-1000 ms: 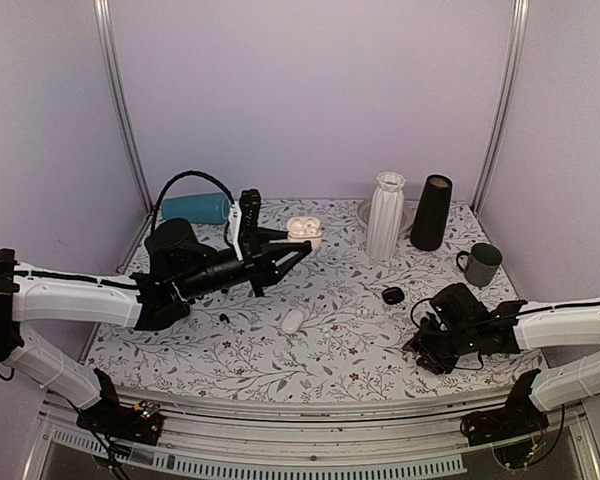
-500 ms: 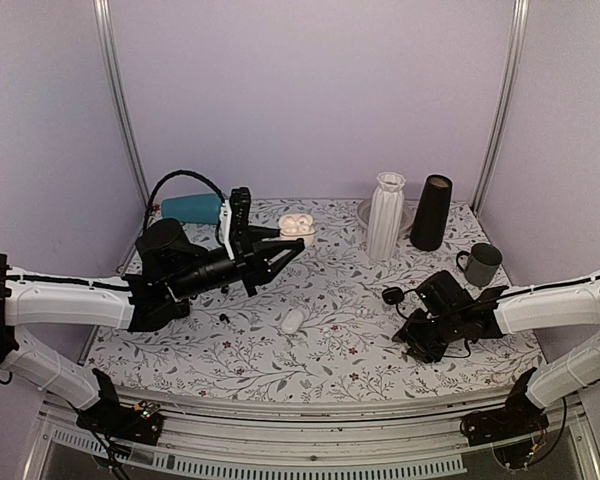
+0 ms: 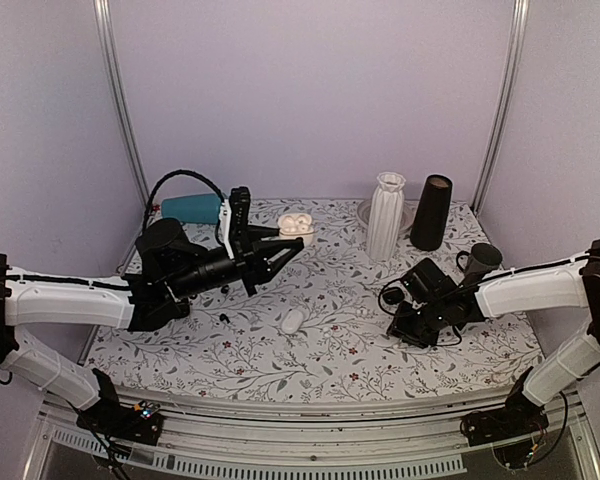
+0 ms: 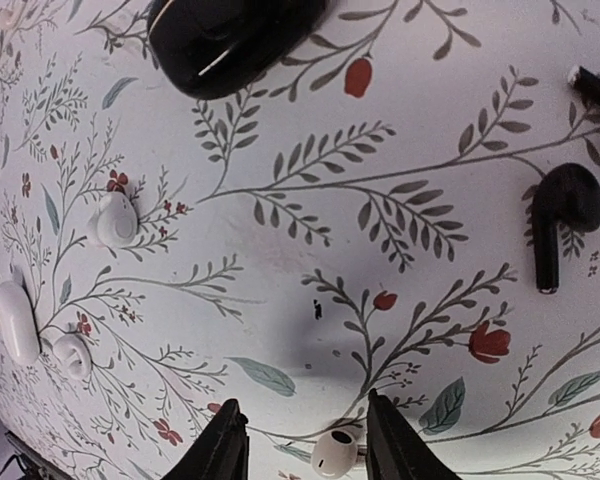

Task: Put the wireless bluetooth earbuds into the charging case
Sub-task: Move the left earbud to the center of the board, then pick up the left earbud from the center of the board.

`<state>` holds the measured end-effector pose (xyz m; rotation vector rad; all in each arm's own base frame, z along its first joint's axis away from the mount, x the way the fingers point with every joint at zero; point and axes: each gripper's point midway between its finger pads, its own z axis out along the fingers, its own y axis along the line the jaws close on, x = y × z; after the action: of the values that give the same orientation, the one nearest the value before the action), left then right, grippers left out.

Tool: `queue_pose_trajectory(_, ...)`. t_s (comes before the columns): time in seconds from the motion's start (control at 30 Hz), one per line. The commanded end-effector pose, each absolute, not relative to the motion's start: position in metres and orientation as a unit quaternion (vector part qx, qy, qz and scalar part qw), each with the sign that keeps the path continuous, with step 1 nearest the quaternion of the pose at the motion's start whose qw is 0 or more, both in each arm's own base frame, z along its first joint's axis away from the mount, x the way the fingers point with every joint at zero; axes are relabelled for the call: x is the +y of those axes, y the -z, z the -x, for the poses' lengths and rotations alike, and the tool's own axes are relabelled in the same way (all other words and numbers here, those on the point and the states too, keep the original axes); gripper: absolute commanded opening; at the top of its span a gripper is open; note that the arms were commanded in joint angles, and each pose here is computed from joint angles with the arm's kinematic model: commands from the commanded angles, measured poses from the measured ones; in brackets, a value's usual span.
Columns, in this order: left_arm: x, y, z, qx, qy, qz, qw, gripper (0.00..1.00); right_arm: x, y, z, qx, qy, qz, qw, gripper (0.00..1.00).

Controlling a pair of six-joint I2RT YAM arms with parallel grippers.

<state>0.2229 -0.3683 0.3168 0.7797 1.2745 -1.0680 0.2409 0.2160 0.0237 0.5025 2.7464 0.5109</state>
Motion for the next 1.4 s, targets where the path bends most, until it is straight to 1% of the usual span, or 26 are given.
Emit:
queue_pose_trajectory(0.0, -0.363, -0.325, -0.226, 0.543, 0.459, -0.333, 0.62, 0.0, 0.21, -0.026, -0.245, 0.973, -0.137, -0.084, 0.168, 0.41)
queue_pose_trajectory(0.07, -0.364, -0.325, -0.226, 0.543, 0.459, -0.333, 0.619, 0.0, 0.207, -0.023, -0.241, 0.977, -0.122, -0.062, 0.162, 0.41)
queue_pose_trajectory(0.37, -0.367, -0.326, -0.227, 0.541, 0.461, -0.336, 0.618, 0.0, 0.225, -0.015, -0.213, 0.979, -0.153, -0.027, 0.13, 0.42)
queue_pose_trajectory(0.77, -0.365, -0.324, -0.226, 0.541, 0.462, -0.337, 0.617, 0.0, 0.231, -0.01, -0.178, 0.98, -0.159, -0.051, 0.105, 0.42)
queue_pose_trajectory(0.87, -0.366, -0.324, -0.225, 0.54, 0.464, -0.337, 0.616, 0.0, 0.234, -0.016, -0.18, 0.979, -0.165, -0.054, 0.112, 0.42)
queue_pose_trajectory(1.0, -0.366, -0.325, -0.226, 0.539, 0.464, -0.337, 0.617, 0.0, 0.23, -0.027, -0.197, 0.979, -0.138, -0.049, 0.14, 0.44)
queue_pose_trajectory(1.23, -0.363, -0.327, -0.225, 0.538, 0.46, -0.338, 0.62, 0.0, 0.227, -0.059, -0.227, 0.979, -0.085, -0.007, 0.187, 0.44)
queue_pose_trajectory(1.37, -0.361, -0.327, -0.226, 0.54, 0.457, -0.335, 0.622, 0.0, 0.227, -0.066, -0.231, 0.978, -0.073, 0.022, 0.195, 0.44)
